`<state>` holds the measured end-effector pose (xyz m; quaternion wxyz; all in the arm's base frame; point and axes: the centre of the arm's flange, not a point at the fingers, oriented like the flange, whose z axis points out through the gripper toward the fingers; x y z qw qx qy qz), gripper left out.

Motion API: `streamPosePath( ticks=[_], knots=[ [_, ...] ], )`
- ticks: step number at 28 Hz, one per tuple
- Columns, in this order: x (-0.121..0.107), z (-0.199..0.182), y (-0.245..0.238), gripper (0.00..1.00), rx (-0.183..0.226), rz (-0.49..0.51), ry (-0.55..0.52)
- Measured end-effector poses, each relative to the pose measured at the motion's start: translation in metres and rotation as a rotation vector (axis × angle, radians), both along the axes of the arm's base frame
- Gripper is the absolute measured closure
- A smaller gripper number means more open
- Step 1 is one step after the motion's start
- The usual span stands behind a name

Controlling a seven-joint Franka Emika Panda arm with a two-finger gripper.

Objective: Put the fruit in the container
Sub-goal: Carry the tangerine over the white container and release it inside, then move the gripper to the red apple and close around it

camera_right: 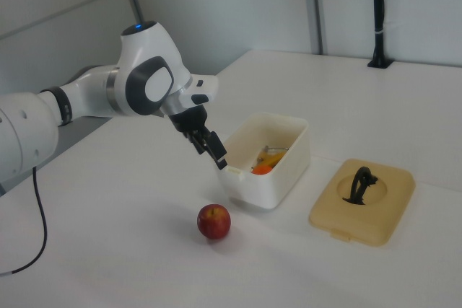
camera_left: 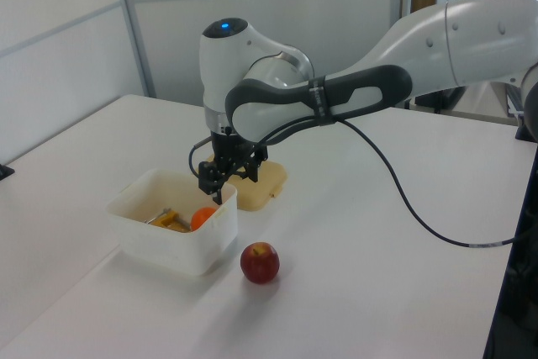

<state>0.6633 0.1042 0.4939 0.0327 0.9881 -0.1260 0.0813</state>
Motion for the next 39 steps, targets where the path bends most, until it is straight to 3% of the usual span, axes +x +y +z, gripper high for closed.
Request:
streamPosePath(
  ticks=[10,19,25,31,33,39],
  knots=[
    [-0.024,-0.073,0.002,0.0,-0.023,0.135,0.168],
    [-0.037,-0.135,0.016,0.0,-0.05,0.199,0.166],
    [-0.032,-0.162,0.017,0.0,-0.061,0.206,0.146],
    [-0.026,-0.178,0.018,0.04,-0.095,0.167,0.105],
    [-0.024,-0.177,0.018,0.1,-0.094,0.146,0.092],
    [-0.015,-0.151,0.021,0.11,-0.082,0.108,0.036]
  ],
)
